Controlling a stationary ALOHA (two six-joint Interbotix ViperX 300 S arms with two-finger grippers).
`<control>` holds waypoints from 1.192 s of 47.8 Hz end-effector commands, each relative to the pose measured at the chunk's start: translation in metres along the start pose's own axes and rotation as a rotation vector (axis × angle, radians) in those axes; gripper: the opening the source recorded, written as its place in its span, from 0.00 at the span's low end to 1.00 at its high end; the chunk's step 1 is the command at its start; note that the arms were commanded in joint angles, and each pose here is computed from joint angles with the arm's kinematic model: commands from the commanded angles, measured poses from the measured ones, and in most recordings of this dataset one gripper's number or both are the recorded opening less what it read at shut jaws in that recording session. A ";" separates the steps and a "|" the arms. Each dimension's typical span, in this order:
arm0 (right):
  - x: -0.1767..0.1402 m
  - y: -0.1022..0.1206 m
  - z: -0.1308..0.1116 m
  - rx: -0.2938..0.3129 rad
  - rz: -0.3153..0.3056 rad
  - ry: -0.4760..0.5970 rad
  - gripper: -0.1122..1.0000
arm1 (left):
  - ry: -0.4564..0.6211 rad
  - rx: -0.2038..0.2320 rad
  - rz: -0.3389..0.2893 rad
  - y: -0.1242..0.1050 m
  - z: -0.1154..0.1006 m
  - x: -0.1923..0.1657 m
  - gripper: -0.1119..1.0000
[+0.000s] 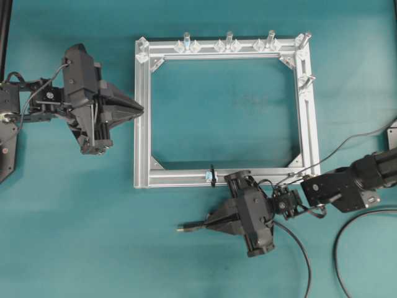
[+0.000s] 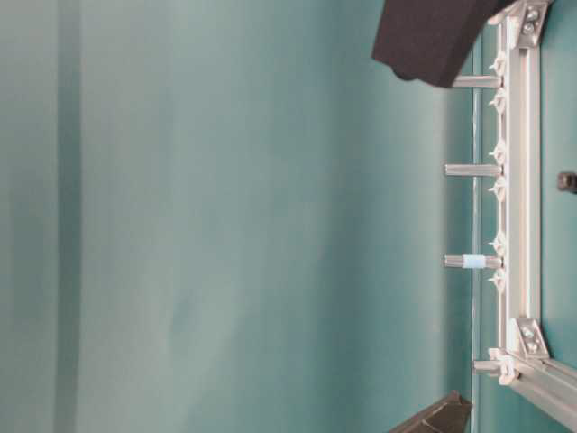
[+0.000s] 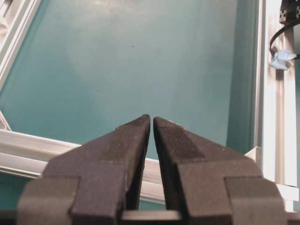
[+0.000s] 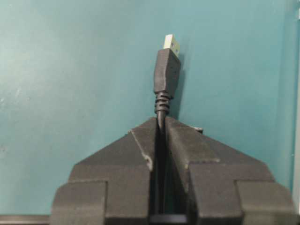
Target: Insert the wire through the string loop located in the center.
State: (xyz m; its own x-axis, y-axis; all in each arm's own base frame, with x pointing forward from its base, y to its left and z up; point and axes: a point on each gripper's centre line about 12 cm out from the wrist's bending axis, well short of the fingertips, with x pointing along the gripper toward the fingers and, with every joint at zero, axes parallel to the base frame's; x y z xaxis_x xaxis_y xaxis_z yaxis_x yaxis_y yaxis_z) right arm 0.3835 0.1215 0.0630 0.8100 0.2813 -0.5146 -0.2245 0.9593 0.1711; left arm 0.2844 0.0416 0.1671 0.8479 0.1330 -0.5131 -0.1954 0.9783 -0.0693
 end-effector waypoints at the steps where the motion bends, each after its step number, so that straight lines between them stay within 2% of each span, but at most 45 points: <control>1: -0.007 0.013 0.014 -0.015 0.028 -0.033 0.16 | -0.036 -0.005 -0.006 -0.002 0.011 -0.001 0.26; 31: -0.040 0.025 0.056 -0.027 0.028 -0.034 0.16 | -0.039 0.000 -0.013 -0.004 0.012 -0.001 0.26; 57: -0.044 0.024 0.053 -0.024 0.024 -0.025 0.16 | -0.039 0.009 -0.030 -0.010 0.012 -0.001 0.26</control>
State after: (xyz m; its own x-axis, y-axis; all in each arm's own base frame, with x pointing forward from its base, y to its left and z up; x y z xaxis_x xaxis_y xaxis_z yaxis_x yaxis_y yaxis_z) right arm 0.3709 0.1295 0.1186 0.7969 0.2942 -0.5276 -0.2462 0.9557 0.1612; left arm 0.2854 0.0346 0.1671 0.8509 0.1122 -0.5131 -0.1714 0.9828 -0.0693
